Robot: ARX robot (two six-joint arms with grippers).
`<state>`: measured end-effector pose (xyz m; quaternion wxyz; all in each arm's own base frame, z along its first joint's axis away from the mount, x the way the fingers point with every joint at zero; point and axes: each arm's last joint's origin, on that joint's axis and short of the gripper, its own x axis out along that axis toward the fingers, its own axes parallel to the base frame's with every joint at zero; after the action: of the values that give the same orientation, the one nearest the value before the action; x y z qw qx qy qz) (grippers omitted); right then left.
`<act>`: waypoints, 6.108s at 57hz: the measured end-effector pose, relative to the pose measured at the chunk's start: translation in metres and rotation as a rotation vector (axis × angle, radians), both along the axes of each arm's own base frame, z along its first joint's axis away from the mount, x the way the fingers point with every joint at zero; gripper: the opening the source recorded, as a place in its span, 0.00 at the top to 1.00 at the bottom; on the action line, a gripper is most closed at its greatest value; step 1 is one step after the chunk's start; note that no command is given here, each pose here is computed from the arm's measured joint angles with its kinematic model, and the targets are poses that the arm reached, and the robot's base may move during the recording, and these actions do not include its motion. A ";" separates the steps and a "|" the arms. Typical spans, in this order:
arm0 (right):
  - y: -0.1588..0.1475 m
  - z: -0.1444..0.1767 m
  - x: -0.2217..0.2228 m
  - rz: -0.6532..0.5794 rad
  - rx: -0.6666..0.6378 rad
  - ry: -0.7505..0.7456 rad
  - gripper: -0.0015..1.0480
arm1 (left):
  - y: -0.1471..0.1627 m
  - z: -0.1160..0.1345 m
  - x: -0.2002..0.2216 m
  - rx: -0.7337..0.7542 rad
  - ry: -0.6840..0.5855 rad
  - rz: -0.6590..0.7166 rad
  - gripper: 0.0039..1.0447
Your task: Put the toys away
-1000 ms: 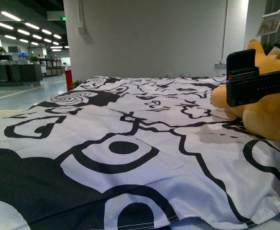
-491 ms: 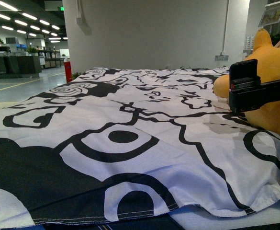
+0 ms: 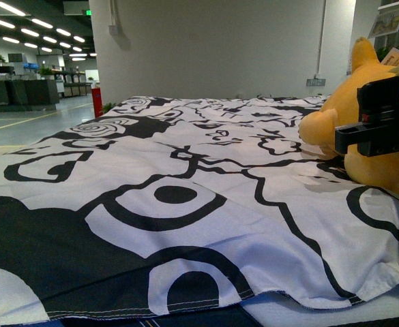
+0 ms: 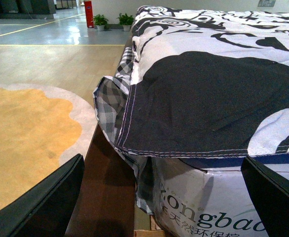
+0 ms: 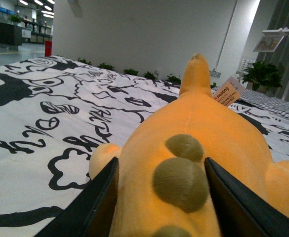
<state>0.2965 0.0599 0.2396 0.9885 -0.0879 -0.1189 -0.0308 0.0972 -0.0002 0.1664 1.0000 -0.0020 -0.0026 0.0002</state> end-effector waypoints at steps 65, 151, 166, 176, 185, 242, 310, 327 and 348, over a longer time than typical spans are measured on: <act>-0.111 0.084 -0.115 0.311 0.277 -0.131 0.95 | 0.000 0.000 0.000 0.000 0.000 0.000 0.06; -0.060 -0.019 -0.175 0.066 0.195 0.219 0.95 | 0.000 0.000 0.000 0.000 0.000 0.000 0.06; -0.060 -0.037 -0.181 0.065 0.186 0.215 0.95 | 0.000 0.000 0.000 0.000 0.000 0.000 0.06; -0.060 -0.046 -0.185 0.065 0.185 0.213 0.95 | 0.000 0.000 0.000 0.000 0.000 0.000 0.06; -0.060 -0.050 -0.187 0.065 0.185 0.212 0.95 | 0.000 0.000 0.000 0.000 0.000 0.000 0.06; -0.060 -0.071 -0.200 0.065 0.185 0.220 0.95 | 0.000 0.000 0.000 0.000 0.000 -0.001 0.06; -0.060 -0.072 -0.199 0.070 0.182 0.232 0.95 | 0.000 0.000 0.000 0.000 0.000 -0.003 0.06; -0.060 -0.072 -0.199 0.057 0.180 0.233 0.95 | 0.000 0.000 0.000 0.000 0.000 -0.002 0.06; -0.060 -0.072 -0.199 0.061 0.180 0.234 0.95 | 0.000 0.000 0.000 0.000 0.001 -0.003 0.06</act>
<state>0.0971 0.0000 0.1673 1.0000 0.0016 -0.0022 -0.0008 0.0972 -0.0003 0.1663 1.0000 -0.0020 -0.0022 -0.0013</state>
